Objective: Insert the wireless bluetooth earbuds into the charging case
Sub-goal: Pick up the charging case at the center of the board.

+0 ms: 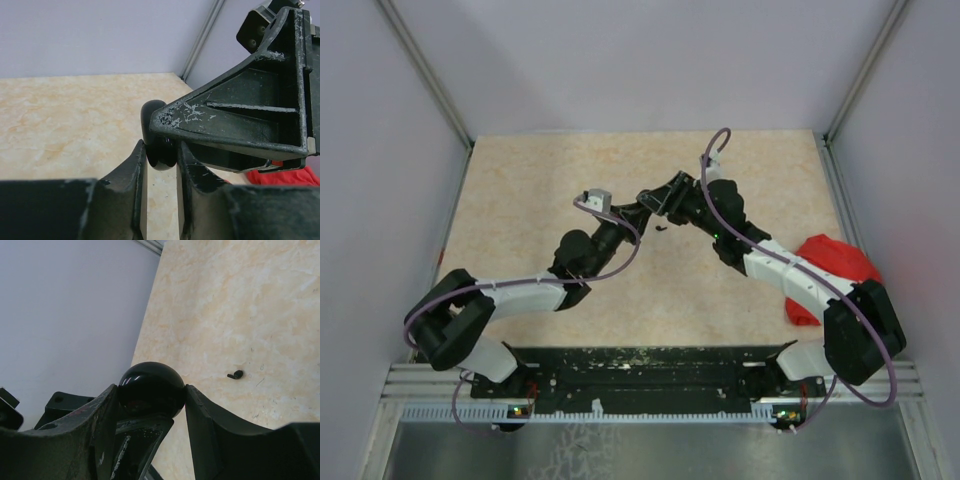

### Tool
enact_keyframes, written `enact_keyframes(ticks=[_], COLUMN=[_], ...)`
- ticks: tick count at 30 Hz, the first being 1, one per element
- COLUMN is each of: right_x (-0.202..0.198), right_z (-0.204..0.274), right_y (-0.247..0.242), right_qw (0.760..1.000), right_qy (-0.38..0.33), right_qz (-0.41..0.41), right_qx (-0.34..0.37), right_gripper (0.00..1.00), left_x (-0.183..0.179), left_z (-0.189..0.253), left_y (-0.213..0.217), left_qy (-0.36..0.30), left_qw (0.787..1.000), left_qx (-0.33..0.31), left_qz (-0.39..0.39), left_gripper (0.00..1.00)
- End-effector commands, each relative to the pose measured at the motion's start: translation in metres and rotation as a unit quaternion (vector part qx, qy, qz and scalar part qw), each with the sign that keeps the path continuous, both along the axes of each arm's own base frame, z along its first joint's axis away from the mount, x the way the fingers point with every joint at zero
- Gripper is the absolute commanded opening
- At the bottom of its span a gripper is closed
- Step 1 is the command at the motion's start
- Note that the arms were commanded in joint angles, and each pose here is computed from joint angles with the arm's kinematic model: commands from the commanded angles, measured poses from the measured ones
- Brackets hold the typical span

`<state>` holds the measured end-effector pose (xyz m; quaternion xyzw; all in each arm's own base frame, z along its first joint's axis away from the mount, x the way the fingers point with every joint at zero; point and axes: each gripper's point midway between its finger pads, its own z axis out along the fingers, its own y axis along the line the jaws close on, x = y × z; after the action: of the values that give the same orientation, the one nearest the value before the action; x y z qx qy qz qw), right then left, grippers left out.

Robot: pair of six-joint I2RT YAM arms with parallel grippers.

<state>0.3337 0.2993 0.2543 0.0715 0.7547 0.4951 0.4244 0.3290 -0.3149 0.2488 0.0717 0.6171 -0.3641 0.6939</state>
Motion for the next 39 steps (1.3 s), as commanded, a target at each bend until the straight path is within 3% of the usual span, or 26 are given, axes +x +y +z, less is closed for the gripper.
enact_keyframes(ticks=[1, 8, 10, 13, 15, 20, 26, 33, 39], right_x=[-0.01, -0.017, -0.021, -0.028, -0.034, -0.07, -0.088, -0.104, -0.111], right_z=[0.026, 0.038, 0.045, 0.049, 0.053, 0.063, 0.057, 0.056, 0.051], right_y=[0.004, 0.004, 0.006, 0.008, 0.007, 0.005, -0.001, 0.005, 0.014], right_qw=[0.999, 0.997, 0.993, 0.986, 0.977, 0.916, 0.874, 0.844, 0.834], right_qy=[-0.037, -0.074, -0.102, -0.133, -0.161, -0.305, -0.378, -0.406, -0.42], right_qz=[0.014, 0.032, 0.055, 0.099, 0.134, 0.251, 0.287, 0.335, 0.342], right_qx=[0.025, 0.011, 0.001, -0.021, -0.029, -0.064, -0.106, -0.101, -0.106], right_gripper=[0.43, 0.57, 0.64, 0.67, 0.67, 0.67, 0.66, 0.63, 0.62], left_x=[-0.001, -0.011, -0.013, -0.021, -0.028, -0.054, -0.072, -0.099, -0.113], left_z=[0.021, 0.005, -0.004, -0.016, -0.017, -0.021, -0.011, 0.014, 0.024], left_y=[0.0, 0.004, 0.008, 0.018, 0.025, 0.033, 0.046, 0.044, 0.04], left_qy=[-0.036, -0.028, -0.017, -0.005, -0.007, -0.002, 0.002, -0.034, -0.049], left_qw=[0.999, 0.999, 0.998, 0.996, 0.994, 0.977, 0.966, 0.94, 0.928], left_qx=[-0.009, 0.023, 0.037, 0.054, 0.058, 0.077, 0.107, 0.158, 0.153], left_qz=[0.0, -0.028, -0.044, -0.066, -0.091, -0.198, -0.234, -0.301, -0.337], left_gripper=[0.2, 0.12, 0.08, 0.01, 0.01, 0.01, 0.01, 0.01, 0.01])
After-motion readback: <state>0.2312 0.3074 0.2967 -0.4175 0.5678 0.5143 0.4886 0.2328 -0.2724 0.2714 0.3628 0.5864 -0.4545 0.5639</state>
